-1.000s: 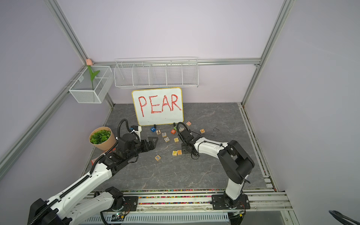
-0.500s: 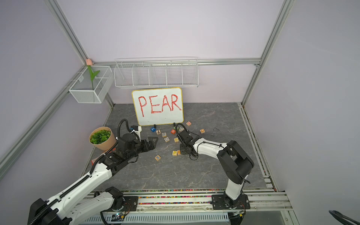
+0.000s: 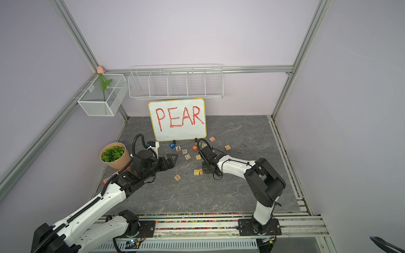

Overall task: Spell the uppercase word “pear” with letter blocks
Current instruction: Move the letter block to the center of the board, then pick up the letter block from the center of the board.

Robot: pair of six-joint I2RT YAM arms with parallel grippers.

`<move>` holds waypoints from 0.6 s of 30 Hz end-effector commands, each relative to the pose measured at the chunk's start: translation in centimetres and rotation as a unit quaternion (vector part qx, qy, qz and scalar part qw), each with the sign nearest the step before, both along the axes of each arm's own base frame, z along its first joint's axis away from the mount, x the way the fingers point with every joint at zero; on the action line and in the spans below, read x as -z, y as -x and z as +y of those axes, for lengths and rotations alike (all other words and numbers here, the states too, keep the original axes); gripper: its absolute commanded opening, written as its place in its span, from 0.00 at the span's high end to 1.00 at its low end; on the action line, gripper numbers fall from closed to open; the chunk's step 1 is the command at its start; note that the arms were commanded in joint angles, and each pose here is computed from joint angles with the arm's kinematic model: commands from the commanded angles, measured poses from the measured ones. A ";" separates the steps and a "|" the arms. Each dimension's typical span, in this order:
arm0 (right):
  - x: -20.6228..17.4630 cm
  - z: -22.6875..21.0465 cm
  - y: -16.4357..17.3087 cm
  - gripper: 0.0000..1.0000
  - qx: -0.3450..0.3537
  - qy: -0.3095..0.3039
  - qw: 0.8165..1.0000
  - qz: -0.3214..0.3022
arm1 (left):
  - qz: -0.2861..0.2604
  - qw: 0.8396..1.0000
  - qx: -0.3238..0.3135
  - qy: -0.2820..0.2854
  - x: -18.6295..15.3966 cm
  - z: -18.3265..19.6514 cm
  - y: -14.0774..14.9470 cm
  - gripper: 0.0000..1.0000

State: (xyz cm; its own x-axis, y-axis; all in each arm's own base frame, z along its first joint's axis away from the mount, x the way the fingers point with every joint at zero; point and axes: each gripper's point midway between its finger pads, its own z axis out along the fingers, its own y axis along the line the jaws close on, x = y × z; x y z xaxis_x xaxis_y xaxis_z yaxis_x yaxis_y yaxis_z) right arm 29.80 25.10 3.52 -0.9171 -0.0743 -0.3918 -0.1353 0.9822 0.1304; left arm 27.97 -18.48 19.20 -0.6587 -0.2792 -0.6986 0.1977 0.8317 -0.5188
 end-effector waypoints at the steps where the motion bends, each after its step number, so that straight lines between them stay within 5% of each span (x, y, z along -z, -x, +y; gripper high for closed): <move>1: -2.1 -0.2 -0.5 0.59 0.007 0.001 1.000 -0.024 | -0.011 1.000 0.001 0.003 -0.6 -0.1 -0.1 0.01; 9: -5.5 0.0 -2.5 0.50 -0.008 -0.001 0.997 -0.077 | -0.013 1.000 0.002 -0.002 -0.6 -0.2 -0.4 0.01; 18: -6.6 5.5 -6.7 0.49 -0.082 -0.023 0.991 -0.104 | -0.011 0.999 -0.033 -0.028 -0.3 1.6 -0.2 0.01</move>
State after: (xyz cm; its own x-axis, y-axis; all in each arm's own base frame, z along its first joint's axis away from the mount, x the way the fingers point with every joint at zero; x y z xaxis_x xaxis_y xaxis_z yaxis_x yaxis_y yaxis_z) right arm 35.44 29.23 10.78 -0.8094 -0.1290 -0.5729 -0.2561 0.9555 0.1466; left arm 28.16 -17.96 19.01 -0.6499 -0.2804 -0.7065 0.1782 0.8474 -0.5002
